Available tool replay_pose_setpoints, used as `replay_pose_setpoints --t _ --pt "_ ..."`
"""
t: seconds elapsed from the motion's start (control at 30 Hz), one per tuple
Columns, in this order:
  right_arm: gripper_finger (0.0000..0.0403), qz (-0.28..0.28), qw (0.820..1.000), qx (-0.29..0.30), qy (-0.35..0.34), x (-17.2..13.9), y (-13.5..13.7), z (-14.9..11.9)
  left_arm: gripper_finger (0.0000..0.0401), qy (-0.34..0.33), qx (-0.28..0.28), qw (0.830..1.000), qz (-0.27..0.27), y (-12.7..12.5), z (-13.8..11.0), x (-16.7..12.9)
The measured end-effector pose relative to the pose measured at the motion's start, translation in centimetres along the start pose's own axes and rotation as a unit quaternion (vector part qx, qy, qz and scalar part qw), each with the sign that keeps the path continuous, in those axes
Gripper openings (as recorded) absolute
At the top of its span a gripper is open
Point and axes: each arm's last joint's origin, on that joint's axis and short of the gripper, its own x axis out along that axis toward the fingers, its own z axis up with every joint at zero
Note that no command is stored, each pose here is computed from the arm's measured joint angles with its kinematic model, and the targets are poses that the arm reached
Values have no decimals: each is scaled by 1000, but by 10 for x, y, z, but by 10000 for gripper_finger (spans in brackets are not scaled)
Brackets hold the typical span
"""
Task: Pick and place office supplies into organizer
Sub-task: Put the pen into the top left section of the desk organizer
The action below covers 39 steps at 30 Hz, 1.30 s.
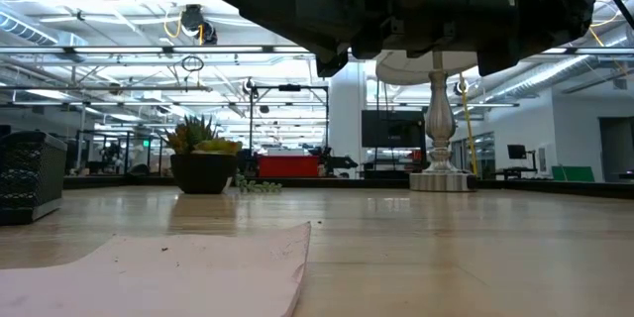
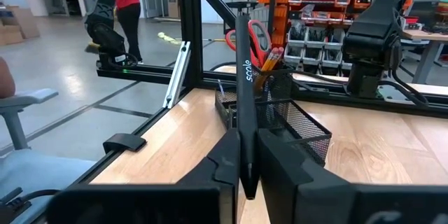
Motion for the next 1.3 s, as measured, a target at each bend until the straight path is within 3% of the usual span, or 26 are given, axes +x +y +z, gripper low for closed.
replay_pose_setpoints --t 0.97,1.17,1.3 --pt "29 0 1000 0 0 0 0 0 4 0 2 1000 -9 0 0 0" --pt "29 0 1000 0 -9 0 0 2 23 -6 -3 999 35 2 3 -2" --pt "30 0 1000 0 -23 0 0 5 51 -8 -9 995 96 4 6 -7"
